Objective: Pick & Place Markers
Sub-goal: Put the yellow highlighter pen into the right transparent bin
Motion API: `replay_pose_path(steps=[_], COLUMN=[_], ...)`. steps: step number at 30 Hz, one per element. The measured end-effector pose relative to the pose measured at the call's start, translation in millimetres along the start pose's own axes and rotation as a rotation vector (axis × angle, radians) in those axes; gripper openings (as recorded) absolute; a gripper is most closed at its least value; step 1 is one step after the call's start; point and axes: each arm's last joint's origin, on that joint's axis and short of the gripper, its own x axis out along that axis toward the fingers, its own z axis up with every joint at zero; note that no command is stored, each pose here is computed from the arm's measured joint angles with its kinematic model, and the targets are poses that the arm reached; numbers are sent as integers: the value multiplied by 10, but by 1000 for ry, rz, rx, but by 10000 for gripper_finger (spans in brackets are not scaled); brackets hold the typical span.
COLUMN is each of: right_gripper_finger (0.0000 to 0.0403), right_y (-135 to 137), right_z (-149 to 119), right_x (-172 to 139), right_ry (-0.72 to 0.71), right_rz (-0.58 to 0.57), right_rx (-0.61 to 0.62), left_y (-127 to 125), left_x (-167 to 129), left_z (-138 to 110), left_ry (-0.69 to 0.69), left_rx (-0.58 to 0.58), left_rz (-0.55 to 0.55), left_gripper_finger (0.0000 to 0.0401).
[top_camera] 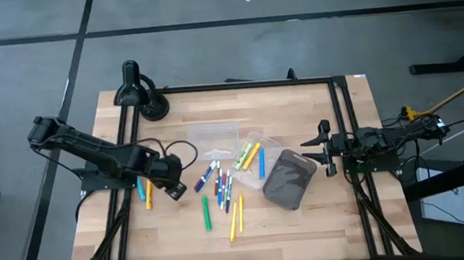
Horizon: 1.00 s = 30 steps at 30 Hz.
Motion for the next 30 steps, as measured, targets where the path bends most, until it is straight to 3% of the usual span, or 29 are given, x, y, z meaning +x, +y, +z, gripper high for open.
replay_pose_path(steps=[3, 11, 30], right_gripper_finger=[152, 152, 152], right_y=[0, 0, 0], right_z=[0, 0, 0], right_x=[0, 0, 0], right_ry=[0, 0, 0], right_rz=[0, 0, 0], right_rx=[0, 0, 0], left_y=[87, 201, 224], left_x=[-4, -28, 95], left_z=[-73, -175, -320], left_ry=[86, 113, 136], left_rx=[-103, -300, -393], left_rz=[90, 248, 450], left_gripper_finger=[97, 97, 97])
